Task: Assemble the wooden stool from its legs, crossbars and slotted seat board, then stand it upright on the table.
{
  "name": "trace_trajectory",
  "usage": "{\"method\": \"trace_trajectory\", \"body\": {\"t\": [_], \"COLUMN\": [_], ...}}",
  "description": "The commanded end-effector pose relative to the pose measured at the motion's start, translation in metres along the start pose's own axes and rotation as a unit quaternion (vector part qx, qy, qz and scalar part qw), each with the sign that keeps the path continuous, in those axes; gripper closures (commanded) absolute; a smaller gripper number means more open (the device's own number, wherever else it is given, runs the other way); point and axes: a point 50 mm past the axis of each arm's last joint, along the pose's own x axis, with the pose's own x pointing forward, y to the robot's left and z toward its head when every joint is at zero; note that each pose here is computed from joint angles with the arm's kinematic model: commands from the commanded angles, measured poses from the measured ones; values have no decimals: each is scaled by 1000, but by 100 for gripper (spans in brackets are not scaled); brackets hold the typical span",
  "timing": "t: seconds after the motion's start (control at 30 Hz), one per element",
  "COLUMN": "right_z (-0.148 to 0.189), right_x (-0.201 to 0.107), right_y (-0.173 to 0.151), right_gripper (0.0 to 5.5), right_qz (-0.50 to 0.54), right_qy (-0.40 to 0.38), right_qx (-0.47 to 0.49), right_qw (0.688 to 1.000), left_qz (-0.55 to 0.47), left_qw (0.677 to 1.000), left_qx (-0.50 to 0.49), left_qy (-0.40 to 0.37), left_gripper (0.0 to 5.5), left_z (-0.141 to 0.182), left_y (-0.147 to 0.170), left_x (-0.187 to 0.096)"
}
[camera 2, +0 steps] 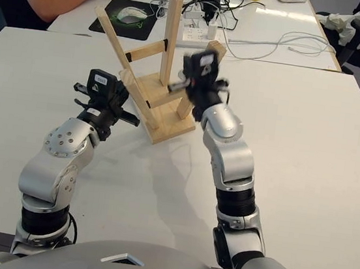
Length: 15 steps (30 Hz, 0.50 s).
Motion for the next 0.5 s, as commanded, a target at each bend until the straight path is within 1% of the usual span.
{"method": "trace_trajectory", "body": {"t": [0.03, 0.1, 0.17, 0.23, 0.27, 0.3, 0.33, 0.4, 0.43, 0.5], "right_z": [-38, -14, 22, 56, 76, 89, 100, 112, 114, 106], "right_x": [-10, -10, -11, -16, -20, -23, -25, -28, -30, -32], "right_y": [13, 17, 12, 1, -11, -21, -33, -70, -88, -123], "right_gripper": [548, 548, 548, 548, 548, 548, 548, 548, 548, 548], "right_qz": [60, 82, 81, 68, 53, 37, 15, -46, -74, -144], "right_qy": [142, 71, -49, -161, -219, -256, -281, -310, -317, -307], "right_qx": [24, 41, 68, 103, 108, 112, 118, 147, 161, 161], "right_qw": [988, 993, 993, 979, 968, 960, 952, 938, 932, 927], "left_qz": [0, 3, 7, 11, 14, 16, 18, 21, 23, 29], "left_qw": [1000, 1000, 1000, 1000, 1000, 1000, 1000, 1000, 1000, 1000], "left_qx": [4, 4, 3, 2, 2, 2, 2, 3, 3, 3], "left_qy": [-6, -6, -6, -5, -5, -6, -6, -8, -9, -10], "left_gripper": [550, 550, 550, 550, 550, 550, 550, 550, 550, 550], "left_z": [3, 4, 3, 2, 2, 2, 2, 3, 3, 3], "left_y": [1, 2, 2, 3, 4, 4, 5, 7, 8, 9], "left_x": [2, 2, 1, 1, 1, 1, 1, 2, 2, 1]}}
